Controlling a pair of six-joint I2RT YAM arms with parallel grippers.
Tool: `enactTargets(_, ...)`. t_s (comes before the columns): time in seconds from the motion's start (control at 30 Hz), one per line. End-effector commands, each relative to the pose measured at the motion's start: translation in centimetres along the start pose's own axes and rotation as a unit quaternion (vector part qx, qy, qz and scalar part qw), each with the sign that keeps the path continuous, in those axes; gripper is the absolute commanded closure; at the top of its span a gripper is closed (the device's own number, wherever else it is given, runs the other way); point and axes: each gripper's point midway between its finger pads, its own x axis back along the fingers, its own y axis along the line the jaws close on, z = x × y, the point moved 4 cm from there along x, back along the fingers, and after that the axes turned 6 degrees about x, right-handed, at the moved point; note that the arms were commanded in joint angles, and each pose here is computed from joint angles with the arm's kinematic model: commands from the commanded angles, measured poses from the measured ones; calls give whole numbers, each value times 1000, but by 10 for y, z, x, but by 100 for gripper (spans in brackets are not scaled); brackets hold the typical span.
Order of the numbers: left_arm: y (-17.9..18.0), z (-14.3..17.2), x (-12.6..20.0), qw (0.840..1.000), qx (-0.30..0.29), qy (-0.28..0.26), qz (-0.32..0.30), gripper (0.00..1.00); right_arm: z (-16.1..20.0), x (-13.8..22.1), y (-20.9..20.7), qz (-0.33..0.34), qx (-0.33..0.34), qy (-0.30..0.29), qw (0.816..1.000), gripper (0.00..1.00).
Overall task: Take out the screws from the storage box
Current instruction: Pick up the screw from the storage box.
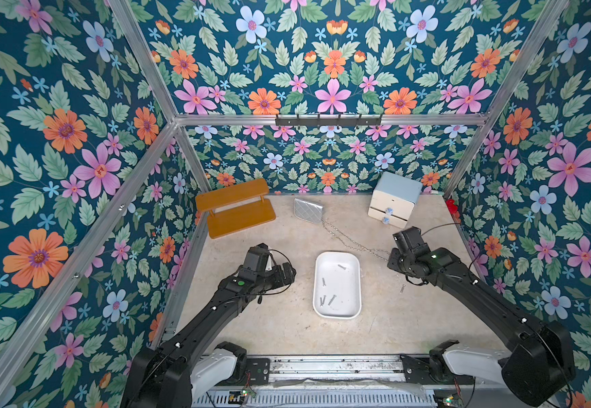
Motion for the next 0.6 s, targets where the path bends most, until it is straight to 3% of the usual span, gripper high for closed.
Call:
enactTargets(0.0, -3, -2, 2, 1000, -4, -2, 6, 1, -2, 7, 25, 6, 81, 7, 997, 61)
enactTargets(0.27, -12, -2, 6, 999, -20, 12, 22, 1, 14, -10, 114, -55, 230, 31, 971, 64)
enactTargets(0.57, -9, -6, 18, 999, -38, 7, -9, 1, 38, -64, 136, -52, 276, 105, 954, 71)
